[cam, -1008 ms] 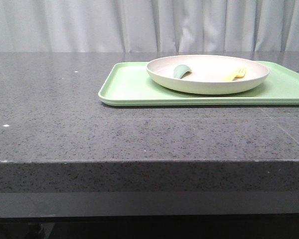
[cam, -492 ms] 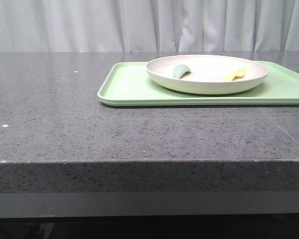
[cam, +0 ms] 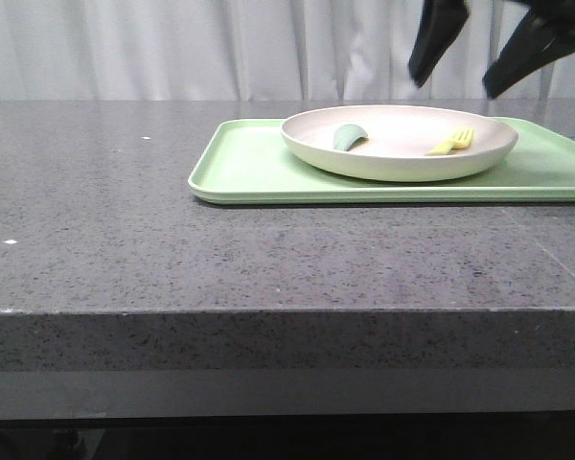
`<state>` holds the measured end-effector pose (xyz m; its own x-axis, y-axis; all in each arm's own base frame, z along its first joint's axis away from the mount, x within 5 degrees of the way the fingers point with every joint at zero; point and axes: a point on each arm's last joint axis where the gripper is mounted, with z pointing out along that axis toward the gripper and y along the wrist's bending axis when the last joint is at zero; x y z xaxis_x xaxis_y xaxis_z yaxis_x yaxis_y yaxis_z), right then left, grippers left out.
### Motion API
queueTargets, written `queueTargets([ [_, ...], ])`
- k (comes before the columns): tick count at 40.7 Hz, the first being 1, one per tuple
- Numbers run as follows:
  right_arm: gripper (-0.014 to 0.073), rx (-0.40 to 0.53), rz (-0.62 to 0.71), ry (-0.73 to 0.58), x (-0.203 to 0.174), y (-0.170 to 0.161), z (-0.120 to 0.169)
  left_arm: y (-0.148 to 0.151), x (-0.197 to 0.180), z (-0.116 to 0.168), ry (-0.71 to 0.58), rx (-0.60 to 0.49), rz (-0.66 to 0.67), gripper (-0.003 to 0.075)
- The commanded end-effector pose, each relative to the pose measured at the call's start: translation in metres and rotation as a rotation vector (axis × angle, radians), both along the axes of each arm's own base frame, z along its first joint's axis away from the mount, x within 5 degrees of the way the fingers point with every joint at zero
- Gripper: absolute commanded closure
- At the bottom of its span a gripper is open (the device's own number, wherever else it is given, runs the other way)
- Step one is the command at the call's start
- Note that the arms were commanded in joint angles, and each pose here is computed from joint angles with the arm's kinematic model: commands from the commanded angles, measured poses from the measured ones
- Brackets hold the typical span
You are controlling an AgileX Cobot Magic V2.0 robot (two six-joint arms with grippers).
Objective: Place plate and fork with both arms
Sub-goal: 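Lower the right gripper onto the yellow fork on the plate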
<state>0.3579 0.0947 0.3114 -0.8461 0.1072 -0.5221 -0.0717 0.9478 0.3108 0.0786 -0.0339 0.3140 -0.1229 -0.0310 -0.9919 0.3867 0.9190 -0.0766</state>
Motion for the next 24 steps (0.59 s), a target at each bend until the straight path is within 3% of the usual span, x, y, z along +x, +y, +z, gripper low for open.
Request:
queueTargets([
  [1,0.0057,0.016,-0.045,-0.052,0.012,0.000,0.017,0.001,0.000,0.016,-0.099,-0.047,0.007,0.0738],
  [24,0.0057,0.016,-0.099,0.007,0.041,0.004,-0.022,0.001,0.000,0.016,-0.099,-0.047,0.007,0.0738],
])
